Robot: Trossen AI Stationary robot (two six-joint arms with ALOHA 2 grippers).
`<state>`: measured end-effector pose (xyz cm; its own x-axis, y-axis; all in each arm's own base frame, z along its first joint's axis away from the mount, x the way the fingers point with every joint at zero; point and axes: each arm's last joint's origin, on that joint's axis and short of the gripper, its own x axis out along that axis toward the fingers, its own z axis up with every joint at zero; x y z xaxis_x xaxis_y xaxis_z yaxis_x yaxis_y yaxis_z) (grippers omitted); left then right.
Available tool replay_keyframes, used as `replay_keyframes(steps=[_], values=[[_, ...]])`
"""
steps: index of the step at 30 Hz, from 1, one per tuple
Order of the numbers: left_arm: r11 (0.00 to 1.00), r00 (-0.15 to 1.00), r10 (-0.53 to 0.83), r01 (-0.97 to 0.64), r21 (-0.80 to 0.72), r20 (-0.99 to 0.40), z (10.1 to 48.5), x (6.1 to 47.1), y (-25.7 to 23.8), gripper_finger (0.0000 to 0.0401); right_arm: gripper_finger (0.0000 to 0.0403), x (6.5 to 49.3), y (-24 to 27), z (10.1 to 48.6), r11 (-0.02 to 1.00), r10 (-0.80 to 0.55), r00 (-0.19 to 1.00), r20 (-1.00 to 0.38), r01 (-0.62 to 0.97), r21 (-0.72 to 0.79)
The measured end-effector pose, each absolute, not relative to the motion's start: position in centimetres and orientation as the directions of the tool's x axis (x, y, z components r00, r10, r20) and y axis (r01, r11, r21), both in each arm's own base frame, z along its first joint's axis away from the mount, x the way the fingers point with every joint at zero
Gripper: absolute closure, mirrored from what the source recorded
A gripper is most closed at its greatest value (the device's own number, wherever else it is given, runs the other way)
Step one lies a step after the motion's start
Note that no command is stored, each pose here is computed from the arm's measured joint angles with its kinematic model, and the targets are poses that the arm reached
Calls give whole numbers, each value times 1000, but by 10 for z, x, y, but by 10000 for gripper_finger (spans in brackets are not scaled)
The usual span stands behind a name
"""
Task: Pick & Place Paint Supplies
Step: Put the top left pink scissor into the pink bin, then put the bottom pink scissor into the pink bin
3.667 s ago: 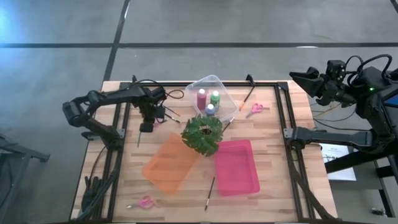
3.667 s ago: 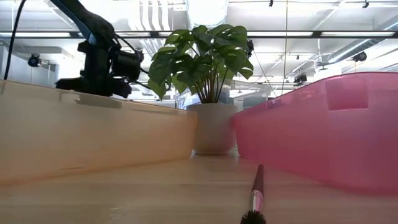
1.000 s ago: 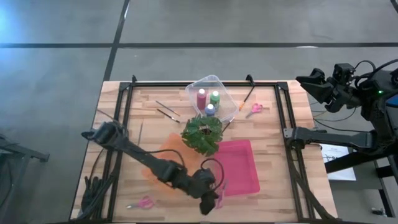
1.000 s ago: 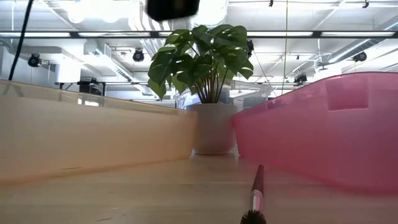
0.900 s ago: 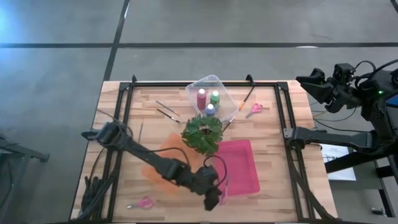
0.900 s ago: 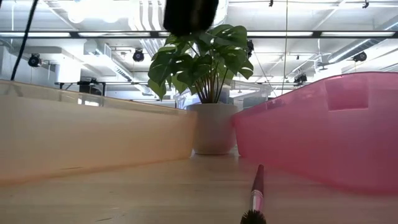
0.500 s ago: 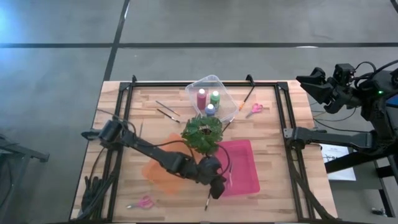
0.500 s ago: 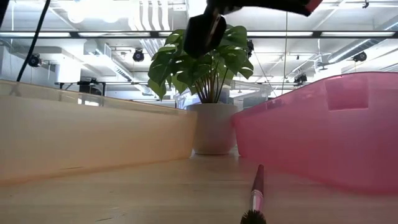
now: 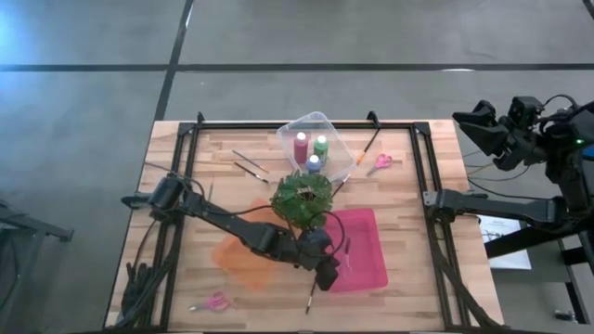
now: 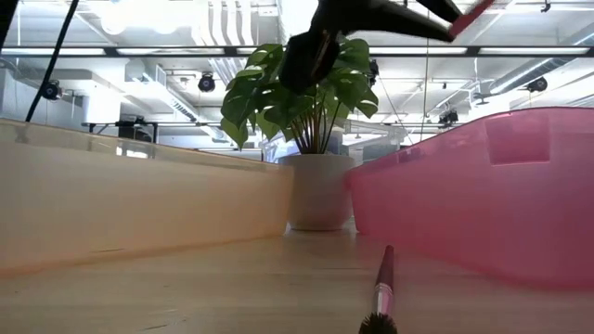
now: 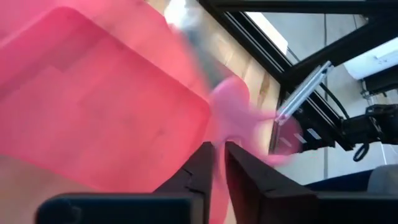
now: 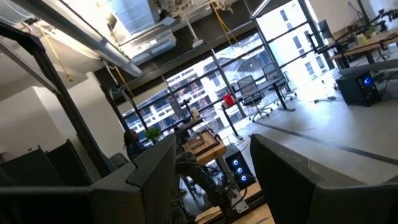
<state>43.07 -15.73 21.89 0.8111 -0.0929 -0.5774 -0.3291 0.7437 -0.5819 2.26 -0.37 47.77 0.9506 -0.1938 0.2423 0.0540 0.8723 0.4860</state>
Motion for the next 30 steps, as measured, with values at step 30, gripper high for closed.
replay_keyframes(steps=[30], values=[[835, 141, -478, -232, -498, -867, 264, 288, -242, 279, 200, 7, 2, 478, 898, -199, 937, 287, 58, 436]])
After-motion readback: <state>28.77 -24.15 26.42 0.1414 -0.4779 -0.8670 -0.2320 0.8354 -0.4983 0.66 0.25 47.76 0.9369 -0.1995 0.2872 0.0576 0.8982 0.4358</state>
